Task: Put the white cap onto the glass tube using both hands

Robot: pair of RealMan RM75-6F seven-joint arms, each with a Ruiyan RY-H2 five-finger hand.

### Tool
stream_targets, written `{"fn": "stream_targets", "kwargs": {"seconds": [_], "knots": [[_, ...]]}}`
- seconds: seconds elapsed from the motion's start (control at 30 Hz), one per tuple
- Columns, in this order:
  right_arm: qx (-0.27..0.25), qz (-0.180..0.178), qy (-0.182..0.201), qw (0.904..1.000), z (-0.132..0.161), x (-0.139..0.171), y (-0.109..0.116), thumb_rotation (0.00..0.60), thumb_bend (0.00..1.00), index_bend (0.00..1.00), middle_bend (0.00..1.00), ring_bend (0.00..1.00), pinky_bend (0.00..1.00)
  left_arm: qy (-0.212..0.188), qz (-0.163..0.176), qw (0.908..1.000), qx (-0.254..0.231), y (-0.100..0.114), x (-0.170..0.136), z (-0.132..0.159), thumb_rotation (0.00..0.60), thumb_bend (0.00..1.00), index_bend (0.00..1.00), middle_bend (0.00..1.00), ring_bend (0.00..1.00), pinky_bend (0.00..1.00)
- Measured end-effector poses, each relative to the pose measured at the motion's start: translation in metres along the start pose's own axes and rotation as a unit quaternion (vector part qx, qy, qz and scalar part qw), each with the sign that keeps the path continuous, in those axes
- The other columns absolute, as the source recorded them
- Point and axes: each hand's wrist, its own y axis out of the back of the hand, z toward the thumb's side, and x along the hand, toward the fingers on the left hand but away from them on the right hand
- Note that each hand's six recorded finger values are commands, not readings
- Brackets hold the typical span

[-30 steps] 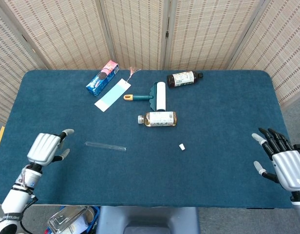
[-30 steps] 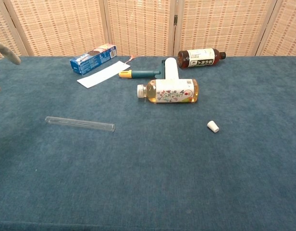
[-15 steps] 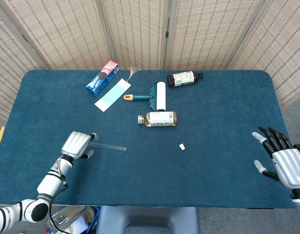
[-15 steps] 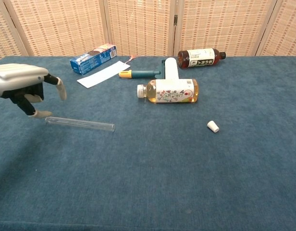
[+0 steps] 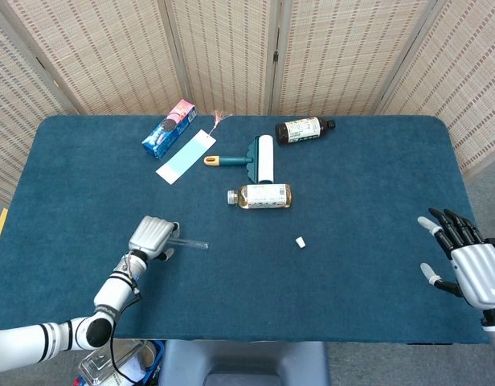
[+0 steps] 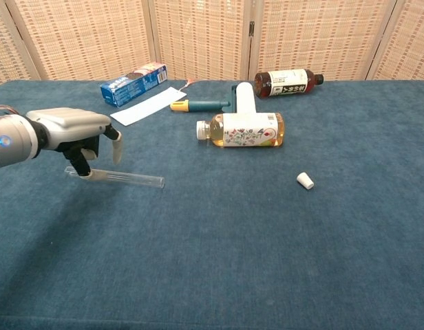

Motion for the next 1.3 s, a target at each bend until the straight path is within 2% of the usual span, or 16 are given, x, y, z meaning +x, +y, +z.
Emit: {"fn": "stream_targets", "kwargs": {"seconds": [0.33,1.3], "knots": [[-0.002,-0.002,-0.002,1.0000,-0.003,0.002,0.001,0.600,0.29,0.13,0.07,0.00,0.09,0.020,-0.021,0.9996,0.000,-0.008,0.018,0.011,0.600,0.29,0.43,1.00,0.97,1.00],[-0.001,-0.002,-0.010,1.0000,-0.005,0.004,0.003,0.600,0.29,0.13,0.08,0.00,0.09,0.035,-0.025,0.9990,-0.007,-0.018,0.032,0.005,0.600,0.29,0.52,1.00,0.98,1.00]]}}
